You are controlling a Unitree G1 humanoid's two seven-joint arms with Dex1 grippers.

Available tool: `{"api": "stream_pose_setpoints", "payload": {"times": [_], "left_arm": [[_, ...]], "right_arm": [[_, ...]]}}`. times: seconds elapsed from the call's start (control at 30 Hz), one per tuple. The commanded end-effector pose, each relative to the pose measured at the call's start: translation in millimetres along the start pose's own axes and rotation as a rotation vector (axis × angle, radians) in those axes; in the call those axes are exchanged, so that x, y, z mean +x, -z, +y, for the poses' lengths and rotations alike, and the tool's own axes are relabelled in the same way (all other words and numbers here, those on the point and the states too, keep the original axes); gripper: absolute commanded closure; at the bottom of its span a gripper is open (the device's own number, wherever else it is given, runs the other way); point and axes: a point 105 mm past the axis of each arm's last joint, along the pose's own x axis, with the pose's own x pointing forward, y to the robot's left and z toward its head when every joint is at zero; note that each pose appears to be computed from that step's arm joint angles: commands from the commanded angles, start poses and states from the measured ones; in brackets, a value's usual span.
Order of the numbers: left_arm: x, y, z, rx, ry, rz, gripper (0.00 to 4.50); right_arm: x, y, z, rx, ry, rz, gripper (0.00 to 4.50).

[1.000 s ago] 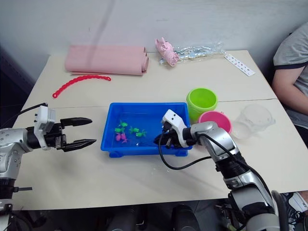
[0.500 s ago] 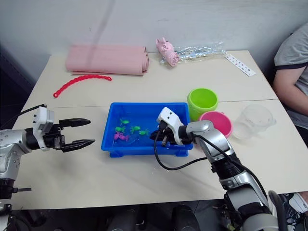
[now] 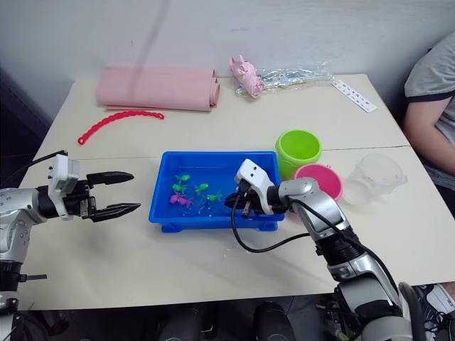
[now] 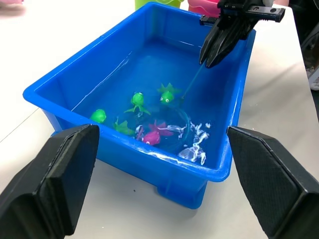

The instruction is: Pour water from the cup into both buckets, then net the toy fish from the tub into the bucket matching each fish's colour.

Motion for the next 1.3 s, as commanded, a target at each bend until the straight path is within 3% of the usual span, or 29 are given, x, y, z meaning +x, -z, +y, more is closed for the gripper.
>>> {"api": "stream_pose_setpoints", "payload": {"times": [0.03, 0.5, 1.3], "left_arm": [[-4.8, -8.2, 4.4, 0.037, -0.017, -0.008, 0.04], [-0.9, -8.0, 3.8, 0.038, -0.008, -0.013, 0.04], [5.2, -13.5, 4.1, 0.055, 0.023, -0.026, 0.04]], "right_arm": [[-5.7, -10.7, 8.4, -0.020, -0.043, -0.034, 4.50], [-4.9, -8.2, -7.8, -0.066, 0.065, -0.054, 4.50], [-19.7, -14.7, -1.4, -0.155, 0.038, -0.099, 4.50]]}}
